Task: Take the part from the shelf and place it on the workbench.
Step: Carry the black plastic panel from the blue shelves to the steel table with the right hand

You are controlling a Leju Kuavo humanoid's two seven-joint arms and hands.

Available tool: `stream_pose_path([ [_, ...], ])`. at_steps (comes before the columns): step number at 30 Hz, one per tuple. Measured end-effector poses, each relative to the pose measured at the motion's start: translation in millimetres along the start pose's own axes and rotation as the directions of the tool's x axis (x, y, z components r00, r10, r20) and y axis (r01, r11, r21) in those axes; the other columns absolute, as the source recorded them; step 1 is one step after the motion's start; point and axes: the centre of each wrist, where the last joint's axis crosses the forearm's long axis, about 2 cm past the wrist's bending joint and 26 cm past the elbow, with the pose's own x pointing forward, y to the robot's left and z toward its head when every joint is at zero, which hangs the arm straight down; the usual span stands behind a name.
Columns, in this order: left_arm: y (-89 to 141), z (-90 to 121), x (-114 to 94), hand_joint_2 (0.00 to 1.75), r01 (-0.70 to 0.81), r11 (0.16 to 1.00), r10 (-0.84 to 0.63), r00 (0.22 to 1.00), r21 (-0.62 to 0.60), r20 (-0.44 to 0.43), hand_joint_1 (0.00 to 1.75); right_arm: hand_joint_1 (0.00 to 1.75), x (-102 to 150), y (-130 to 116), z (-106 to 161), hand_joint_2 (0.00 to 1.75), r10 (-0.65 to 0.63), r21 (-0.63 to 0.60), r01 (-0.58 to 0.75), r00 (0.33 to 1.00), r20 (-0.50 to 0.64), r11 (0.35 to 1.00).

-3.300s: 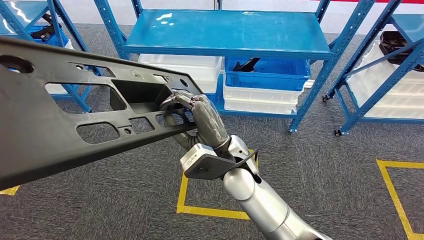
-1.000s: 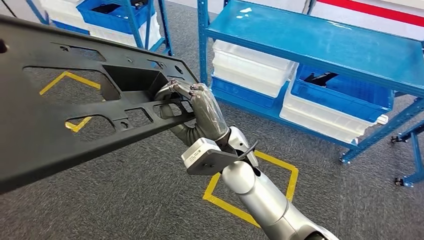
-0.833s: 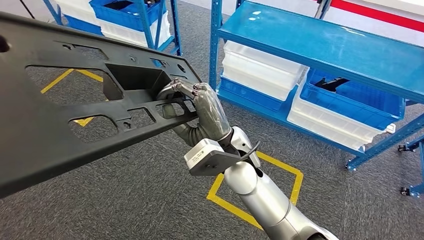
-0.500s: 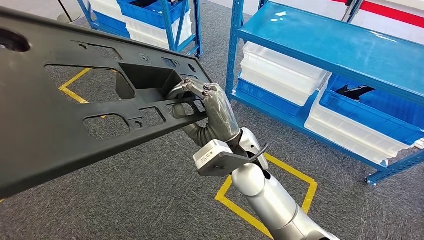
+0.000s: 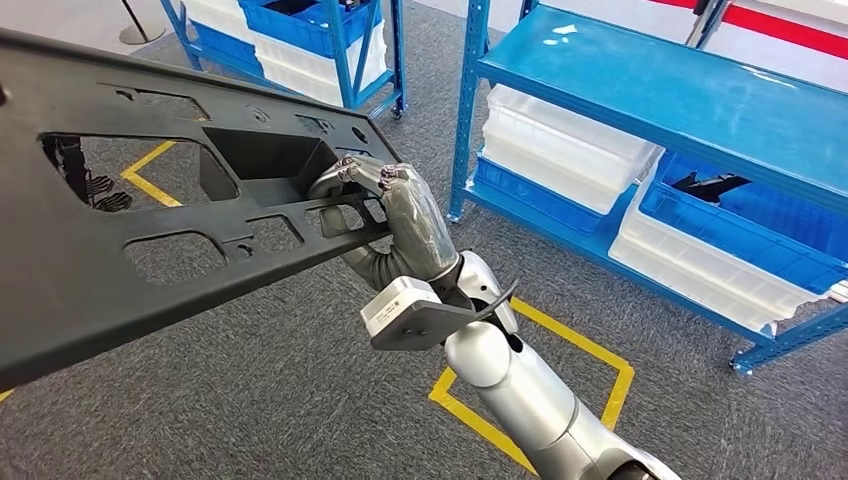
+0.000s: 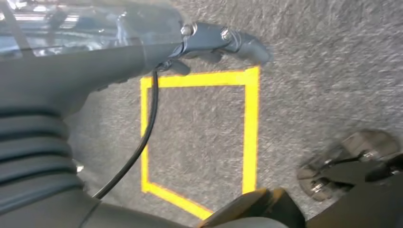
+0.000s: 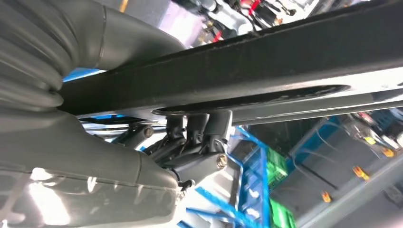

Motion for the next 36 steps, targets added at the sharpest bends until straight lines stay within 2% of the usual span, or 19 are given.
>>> stream_pose_path([
  [36, -1.2, -0.5, 3.2, 1.75, 0.005, 1.0, -0.005, 1.0, -0.003, 0.003, 0.0, 1.75, 1.2, -1.8, -0.6, 1.75, 0.009, -0.001, -0.009, 1.0, 0.007, 1.0],
])
